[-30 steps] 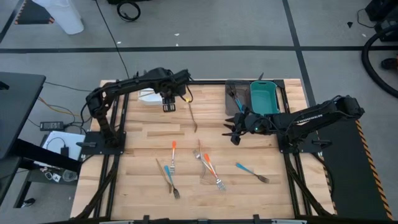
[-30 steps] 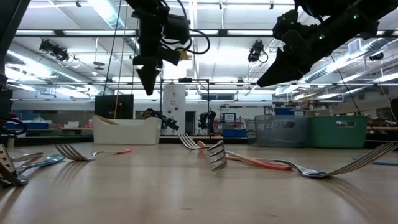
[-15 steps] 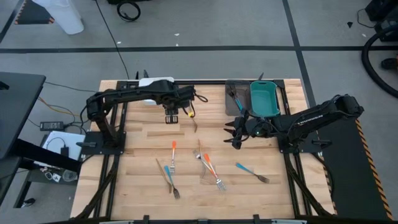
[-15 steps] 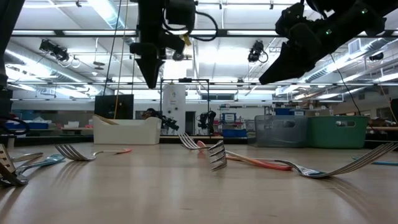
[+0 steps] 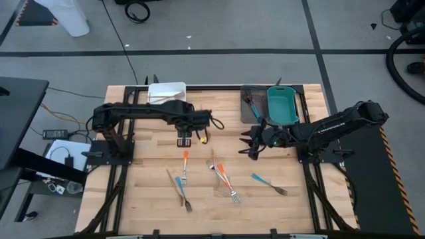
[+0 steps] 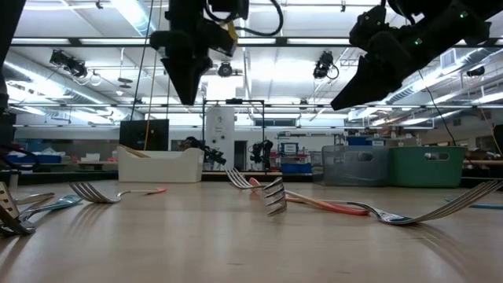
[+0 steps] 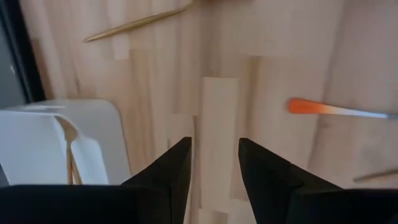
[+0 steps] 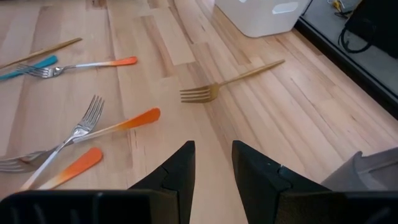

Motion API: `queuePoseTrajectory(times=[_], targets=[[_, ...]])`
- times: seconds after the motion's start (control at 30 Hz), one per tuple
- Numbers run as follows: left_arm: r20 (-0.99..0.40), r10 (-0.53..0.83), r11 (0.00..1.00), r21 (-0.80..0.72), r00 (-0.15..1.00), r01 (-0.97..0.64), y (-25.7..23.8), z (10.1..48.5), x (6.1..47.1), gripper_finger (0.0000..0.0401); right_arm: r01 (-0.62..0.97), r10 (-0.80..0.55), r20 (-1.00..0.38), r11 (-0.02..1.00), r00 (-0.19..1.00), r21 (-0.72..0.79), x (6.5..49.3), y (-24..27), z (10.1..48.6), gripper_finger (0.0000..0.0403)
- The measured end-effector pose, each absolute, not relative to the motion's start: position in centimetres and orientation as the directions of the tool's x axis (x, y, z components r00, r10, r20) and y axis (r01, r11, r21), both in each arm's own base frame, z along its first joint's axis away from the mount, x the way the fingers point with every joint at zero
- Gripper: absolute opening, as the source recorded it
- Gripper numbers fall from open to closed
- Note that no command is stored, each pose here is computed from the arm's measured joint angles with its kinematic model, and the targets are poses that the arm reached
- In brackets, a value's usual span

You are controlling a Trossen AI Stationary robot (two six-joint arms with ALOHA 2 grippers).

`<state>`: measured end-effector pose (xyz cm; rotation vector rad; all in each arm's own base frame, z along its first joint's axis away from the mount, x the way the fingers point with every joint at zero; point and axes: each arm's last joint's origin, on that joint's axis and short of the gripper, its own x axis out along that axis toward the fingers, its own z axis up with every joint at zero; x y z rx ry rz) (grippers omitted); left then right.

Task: Sort silverware by color (type)
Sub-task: Put the left orange fork into the green bin

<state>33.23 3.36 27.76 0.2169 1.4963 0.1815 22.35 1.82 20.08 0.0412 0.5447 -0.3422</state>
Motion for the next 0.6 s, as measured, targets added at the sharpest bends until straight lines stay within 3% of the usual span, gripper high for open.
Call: queuePoseTrajectory(times=[0.33, 0.6], targets=[[-0.984, 0.165, 0.915, 0.179, 0.067, 0.361, -0.6, 27.7, 33.1, 0.0141, 0.322, -0.304, -0.507, 0.945, 0.806, -0.054, 22.4, 2.0, 20.1, 0.0116], [-0.987, 0.117, 0.919, 0.151, 0.114, 0.364, -2.4, 27.4, 33.5, 0.0141, 0.322, -0.304, -0.507, 0.945, 0.806, -0.054, 22.4, 2.0, 20.1, 0.0116]])
